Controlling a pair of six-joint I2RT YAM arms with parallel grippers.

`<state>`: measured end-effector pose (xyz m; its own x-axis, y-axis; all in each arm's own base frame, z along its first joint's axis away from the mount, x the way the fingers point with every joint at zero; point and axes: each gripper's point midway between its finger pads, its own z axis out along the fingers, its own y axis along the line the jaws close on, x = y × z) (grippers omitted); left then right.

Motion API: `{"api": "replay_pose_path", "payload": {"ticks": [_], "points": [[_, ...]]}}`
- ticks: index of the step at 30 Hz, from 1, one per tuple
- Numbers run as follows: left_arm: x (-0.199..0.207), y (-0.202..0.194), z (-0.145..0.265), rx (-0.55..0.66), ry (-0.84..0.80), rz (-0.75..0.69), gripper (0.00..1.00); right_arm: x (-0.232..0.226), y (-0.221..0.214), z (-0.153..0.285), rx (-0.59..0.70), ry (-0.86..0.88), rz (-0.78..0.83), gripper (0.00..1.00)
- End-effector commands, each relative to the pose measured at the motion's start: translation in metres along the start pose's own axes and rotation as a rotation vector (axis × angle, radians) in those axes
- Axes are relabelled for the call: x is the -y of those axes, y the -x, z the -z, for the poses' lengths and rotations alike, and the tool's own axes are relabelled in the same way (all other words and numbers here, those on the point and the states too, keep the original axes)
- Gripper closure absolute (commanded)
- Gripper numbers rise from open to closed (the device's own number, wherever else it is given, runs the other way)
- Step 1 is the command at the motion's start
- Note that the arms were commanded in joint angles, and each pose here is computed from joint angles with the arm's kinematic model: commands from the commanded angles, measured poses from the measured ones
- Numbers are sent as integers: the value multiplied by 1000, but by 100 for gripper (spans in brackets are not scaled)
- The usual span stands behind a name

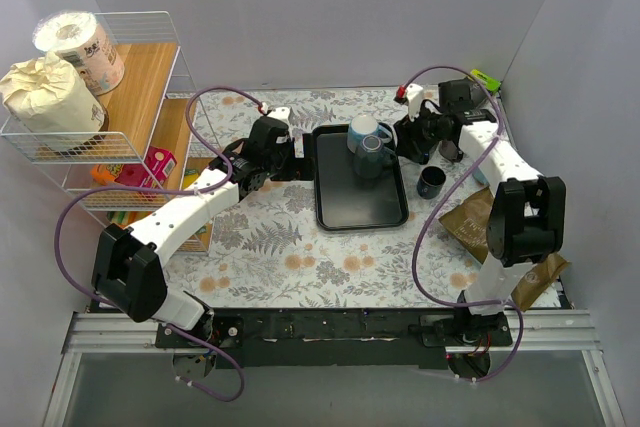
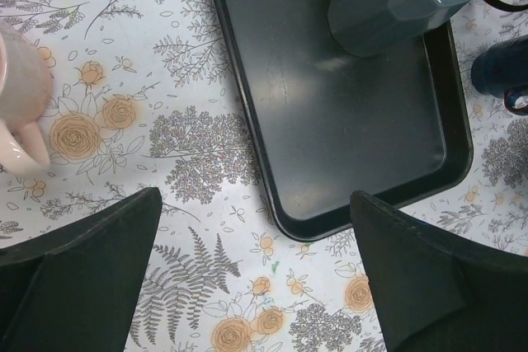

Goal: Turn the mug right side up

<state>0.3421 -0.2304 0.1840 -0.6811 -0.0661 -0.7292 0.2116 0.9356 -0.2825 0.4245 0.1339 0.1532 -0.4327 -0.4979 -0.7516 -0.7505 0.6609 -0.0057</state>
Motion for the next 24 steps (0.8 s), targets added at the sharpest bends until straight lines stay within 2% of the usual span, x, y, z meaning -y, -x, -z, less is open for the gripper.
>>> {"api": "replay_pose_path", "payload": {"ticks": [1, 12, 16, 20, 24], "points": [[8, 10, 9, 8, -22, -16, 2, -10, 17, -1, 38, 116, 125, 33], [10, 8, -1, -14, -20, -29, 2, -4, -9, -45, -60, 98, 252, 39], [10, 12, -2, -7, -20, -39, 2, -1, -15, -59, -71, 72, 300, 40], [9, 10, -3, -11, -14, -46, 2, 9, -6, -65, -25, 11, 351, 41], [8, 7, -6, -18, -11, -48, 2, 10, -10, -70, -35, 23, 379, 43]]}}
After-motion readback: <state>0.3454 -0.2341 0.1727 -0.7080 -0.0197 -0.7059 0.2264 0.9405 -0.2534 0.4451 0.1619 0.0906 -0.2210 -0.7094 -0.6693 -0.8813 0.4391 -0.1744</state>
